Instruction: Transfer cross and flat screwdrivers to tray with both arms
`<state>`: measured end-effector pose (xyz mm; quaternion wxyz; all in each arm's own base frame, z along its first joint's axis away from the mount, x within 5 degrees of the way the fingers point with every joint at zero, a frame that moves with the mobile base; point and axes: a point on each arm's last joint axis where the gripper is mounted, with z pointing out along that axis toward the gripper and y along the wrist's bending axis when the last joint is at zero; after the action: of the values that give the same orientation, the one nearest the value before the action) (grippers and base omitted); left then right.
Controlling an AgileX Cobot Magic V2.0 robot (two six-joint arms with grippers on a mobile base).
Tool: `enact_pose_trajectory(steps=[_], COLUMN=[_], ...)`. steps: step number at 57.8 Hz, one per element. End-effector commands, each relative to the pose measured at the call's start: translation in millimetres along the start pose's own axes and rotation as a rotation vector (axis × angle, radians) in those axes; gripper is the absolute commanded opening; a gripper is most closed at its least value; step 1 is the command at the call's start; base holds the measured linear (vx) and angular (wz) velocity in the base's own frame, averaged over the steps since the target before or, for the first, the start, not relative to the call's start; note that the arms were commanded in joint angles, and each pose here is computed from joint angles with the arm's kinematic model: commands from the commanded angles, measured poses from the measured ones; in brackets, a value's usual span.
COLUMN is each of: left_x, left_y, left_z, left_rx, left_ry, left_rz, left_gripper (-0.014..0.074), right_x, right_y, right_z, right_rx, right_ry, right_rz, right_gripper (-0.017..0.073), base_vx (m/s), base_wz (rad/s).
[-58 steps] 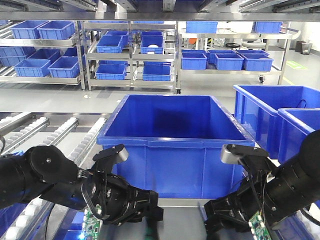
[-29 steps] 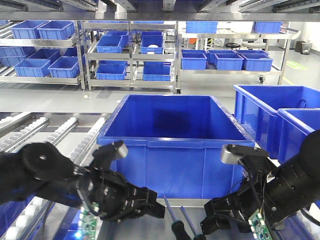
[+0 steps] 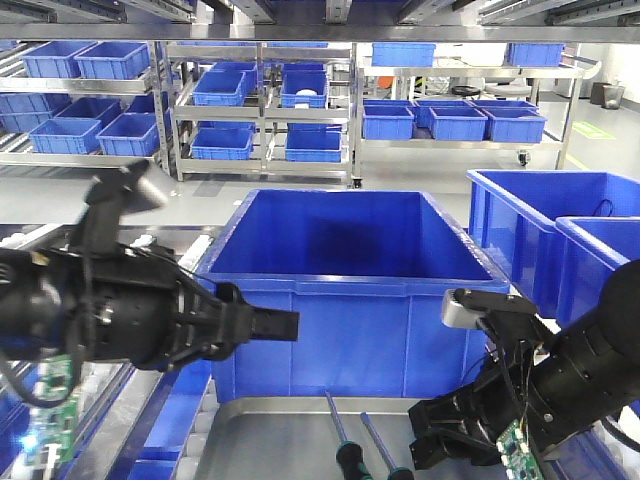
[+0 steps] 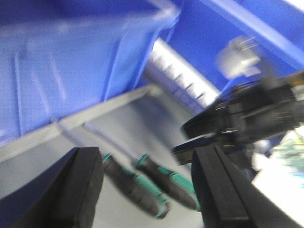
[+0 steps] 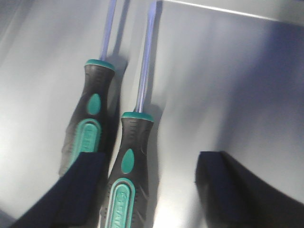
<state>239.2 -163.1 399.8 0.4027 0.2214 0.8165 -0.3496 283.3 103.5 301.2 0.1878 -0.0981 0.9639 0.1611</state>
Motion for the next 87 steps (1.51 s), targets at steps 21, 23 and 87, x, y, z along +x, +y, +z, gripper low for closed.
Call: enact_pose_trajectory(steps=[21, 23, 87], left_x=[-5.9, -1.4, 284.4], left_y=[-0.8, 1.5, 67.8], left_z=[-22.7, -26.9, -122.2], left_rx=[-0.112, -0.142, -0.786], left_ry=[-0.162, -0.193, -0.634], left_rz=[0.090, 0.103, 0.270], left_gripper=[0.0391, 0.0352, -0.0008], right_x=[-8.1, -8.1, -7.0], right_y=[6.7, 6.7, 6.9], right_z=[-19.2, -19.2, -19.1], right_rx=[-0.023, -0.023, -0.025], right_ry=[-0.097, -0.097, -0.084], right_rz=[-0.011, -0.011, -0.010], right_gripper=[0.0363, 0.0356, 0.0242], base_vx=[0.00, 0.00, 0.00], base_wz=[0.00, 0.00, 0.00])
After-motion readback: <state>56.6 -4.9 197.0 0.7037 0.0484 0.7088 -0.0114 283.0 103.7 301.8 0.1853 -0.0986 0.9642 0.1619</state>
